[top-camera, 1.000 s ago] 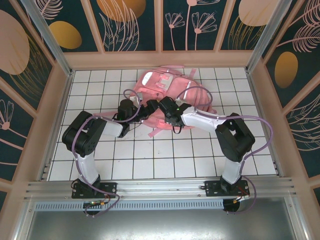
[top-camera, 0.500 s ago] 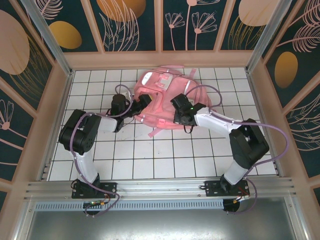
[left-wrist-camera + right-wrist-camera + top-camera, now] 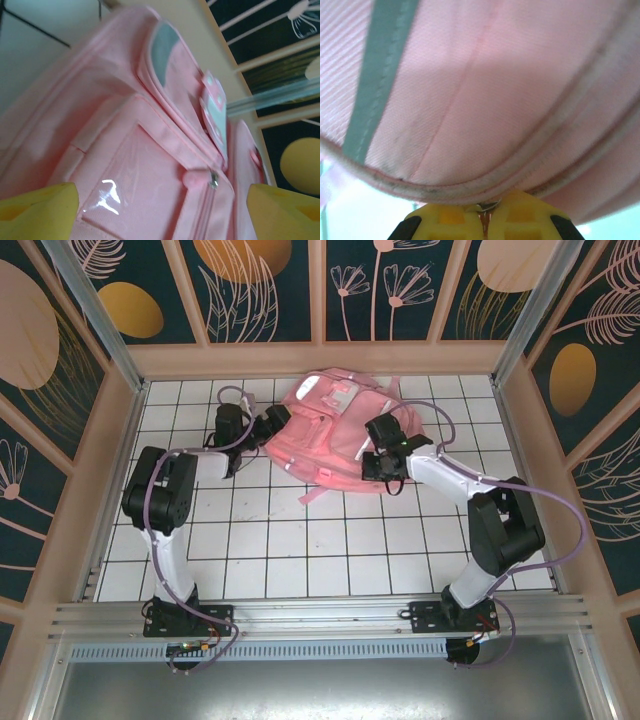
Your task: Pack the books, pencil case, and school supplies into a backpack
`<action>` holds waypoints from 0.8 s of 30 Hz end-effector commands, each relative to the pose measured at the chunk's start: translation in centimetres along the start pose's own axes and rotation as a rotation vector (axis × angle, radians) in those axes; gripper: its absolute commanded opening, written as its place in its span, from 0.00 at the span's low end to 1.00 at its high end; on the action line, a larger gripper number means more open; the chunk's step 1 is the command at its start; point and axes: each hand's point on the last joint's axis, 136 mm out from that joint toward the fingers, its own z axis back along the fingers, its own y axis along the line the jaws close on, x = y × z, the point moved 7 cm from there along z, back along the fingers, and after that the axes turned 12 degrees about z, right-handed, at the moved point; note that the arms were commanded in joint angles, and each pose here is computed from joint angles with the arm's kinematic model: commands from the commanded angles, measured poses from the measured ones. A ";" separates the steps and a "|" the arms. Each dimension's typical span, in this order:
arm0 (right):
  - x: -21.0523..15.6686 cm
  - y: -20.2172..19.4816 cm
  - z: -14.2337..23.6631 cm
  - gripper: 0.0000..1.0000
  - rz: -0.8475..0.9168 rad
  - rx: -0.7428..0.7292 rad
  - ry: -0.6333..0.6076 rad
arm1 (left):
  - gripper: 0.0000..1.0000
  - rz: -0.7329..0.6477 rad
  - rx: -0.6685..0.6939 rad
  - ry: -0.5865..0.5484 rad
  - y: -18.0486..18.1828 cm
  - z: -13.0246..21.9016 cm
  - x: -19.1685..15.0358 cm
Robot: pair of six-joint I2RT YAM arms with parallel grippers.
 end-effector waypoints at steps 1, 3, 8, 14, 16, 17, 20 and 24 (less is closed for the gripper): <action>-0.5 5.9 0.8 0.00 0.151 0.261 0.065 | 0.87 0.027 0.195 -0.026 4.6 -0.9 1.1; -0.2 8.7 0.8 0.00 0.234 0.338 0.059 | 0.87 0.009 0.194 -0.025 3.9 -1.6 1.8; 2.2 13.2 -0.4 0.00 0.340 0.425 -0.004 | 0.88 -0.035 0.182 0.003 0.5 -1.4 3.1; 7.2 16.8 -0.6 0.00 0.347 0.551 -0.150 | 0.88 -0.083 0.285 -0.016 -3.4 3.5 2.9; 8.8 17.6 -0.4 0.00 0.350 0.574 -0.185 | 0.88 -0.062 0.280 -0.006 -4.1 5.1 2.1; 9.2 17.9 -0.5 0.00 0.348 0.579 -0.193 | 0.88 -0.043 0.269 0.006 -4.1 5.5 1.7; 9.9 18.3 -0.6 0.00 0.353 0.593 -0.203 | 0.86 0.048 0.200 0.060 -4.0 6.4 -0.1; 9.7 18.4 -0.6 0.00 0.360 0.606 -0.201 | 0.83 0.133 0.136 0.133 -3.4 5.9 -2.8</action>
